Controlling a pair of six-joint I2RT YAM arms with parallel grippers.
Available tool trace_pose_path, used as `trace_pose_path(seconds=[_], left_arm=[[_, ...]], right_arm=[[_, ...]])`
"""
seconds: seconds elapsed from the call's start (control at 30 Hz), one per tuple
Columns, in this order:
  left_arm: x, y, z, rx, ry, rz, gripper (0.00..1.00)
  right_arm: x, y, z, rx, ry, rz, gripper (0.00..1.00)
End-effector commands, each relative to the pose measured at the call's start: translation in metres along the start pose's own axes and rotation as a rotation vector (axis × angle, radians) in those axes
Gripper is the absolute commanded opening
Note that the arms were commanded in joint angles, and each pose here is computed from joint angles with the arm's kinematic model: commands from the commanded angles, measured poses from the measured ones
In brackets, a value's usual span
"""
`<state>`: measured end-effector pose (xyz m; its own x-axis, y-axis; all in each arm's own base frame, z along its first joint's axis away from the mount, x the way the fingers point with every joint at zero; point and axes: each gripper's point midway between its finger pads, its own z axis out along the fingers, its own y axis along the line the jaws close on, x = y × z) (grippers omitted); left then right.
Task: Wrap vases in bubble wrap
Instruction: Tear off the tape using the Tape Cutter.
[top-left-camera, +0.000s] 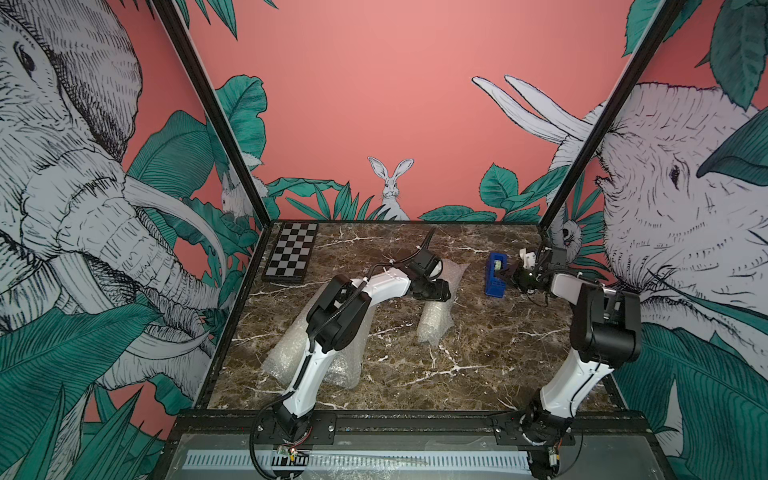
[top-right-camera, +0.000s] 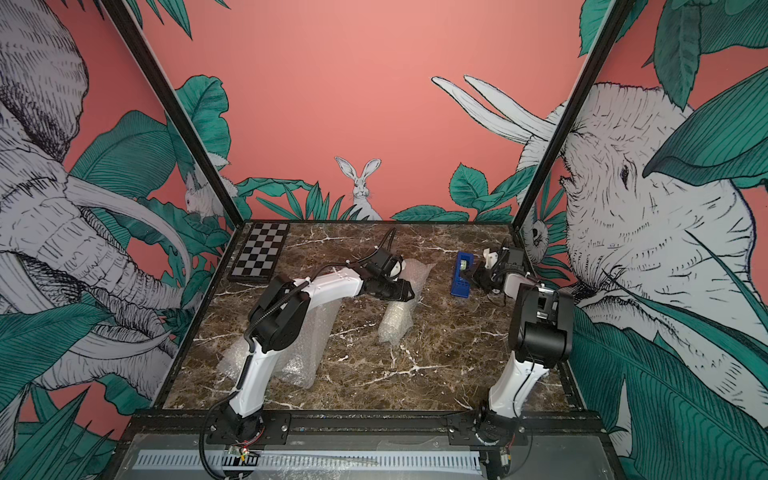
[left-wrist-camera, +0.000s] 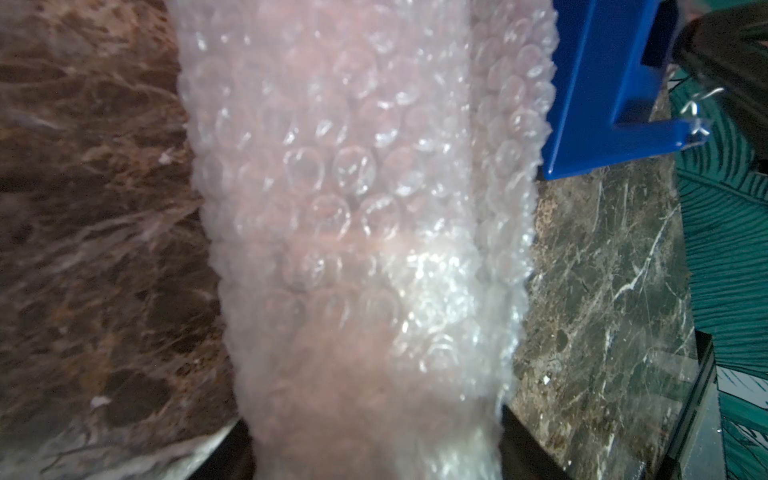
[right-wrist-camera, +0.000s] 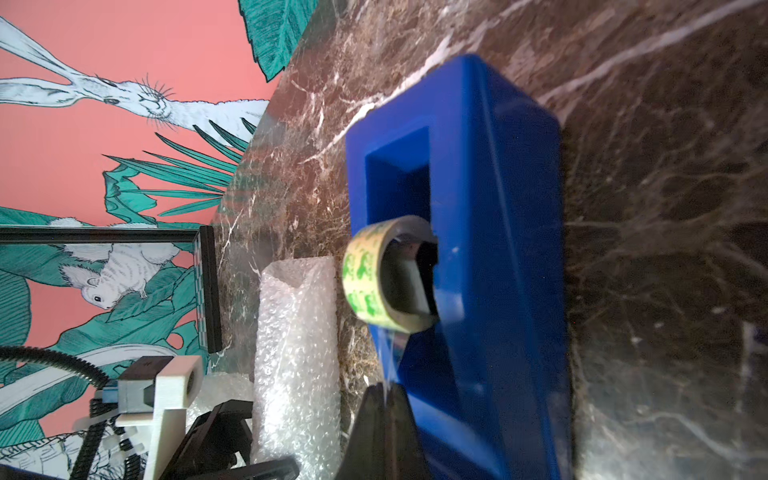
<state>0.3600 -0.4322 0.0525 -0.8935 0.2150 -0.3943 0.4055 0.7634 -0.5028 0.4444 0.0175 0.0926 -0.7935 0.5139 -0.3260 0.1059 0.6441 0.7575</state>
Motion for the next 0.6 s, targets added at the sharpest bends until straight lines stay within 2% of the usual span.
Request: trace_pose_path(seconds=[0.0,0.27,0.57], left_arm=[[-0.005,0.001,-0.012,-0.023,-0.01,-0.011,0.52],[-0.005,0.002,-0.011,-0.027,-0.009,-0.011,0.51],[-0.003,0.004,-0.009,-0.027,-0.002,-0.016,0.51]], right_arm=[[-0.009,0.037,-0.019,-0.095,-0.049,-0.051,0.0],[0.011,0.039,-0.034,-0.072,-0.071,-0.052,0.0],[0.063,0.01,-0.044,0.007,-0.074,0.003,0.0]])
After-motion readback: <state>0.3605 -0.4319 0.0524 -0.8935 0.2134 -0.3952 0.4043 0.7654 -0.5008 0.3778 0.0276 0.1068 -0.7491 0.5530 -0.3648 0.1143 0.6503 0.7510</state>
